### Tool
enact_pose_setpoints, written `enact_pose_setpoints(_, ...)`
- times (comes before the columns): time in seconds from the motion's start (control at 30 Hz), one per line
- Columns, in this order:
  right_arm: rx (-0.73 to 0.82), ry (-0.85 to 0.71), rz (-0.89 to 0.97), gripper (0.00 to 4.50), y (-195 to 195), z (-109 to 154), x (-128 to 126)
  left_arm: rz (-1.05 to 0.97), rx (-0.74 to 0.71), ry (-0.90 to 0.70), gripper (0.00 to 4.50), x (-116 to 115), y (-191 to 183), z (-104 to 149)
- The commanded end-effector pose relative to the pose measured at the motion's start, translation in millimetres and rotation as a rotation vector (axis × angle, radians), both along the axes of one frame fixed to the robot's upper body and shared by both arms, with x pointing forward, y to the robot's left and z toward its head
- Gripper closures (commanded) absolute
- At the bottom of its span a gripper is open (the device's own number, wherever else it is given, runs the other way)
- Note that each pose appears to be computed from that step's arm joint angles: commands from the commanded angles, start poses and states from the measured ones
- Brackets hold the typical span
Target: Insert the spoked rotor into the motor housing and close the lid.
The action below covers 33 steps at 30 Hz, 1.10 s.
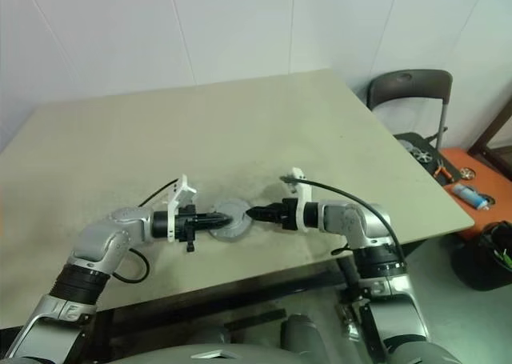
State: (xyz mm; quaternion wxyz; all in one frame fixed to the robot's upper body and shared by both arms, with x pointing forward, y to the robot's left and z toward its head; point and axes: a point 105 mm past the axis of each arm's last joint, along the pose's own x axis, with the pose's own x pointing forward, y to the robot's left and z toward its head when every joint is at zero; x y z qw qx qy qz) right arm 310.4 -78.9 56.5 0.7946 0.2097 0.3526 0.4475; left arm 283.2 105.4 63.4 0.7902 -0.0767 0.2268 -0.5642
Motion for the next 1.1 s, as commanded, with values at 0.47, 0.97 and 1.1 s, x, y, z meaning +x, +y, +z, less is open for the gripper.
enact_pose_setpoints(0.47,0.286,0.221,-0.031,0.17,12,29,-6,0.089,0.063,0.001,4.5,14,25,-9)
enact_pose_setpoints(0.97,0.194,0.439,-0.053,0.17,5,-10,-35,0.107,0.073,-0.011,4.5,13,31,-13)
enact_pose_setpoints(1.1,0.231,0.469,0.04,0.17,37,-8,-50,0.121,0.073,-0.012,4.5,14,33,-14)
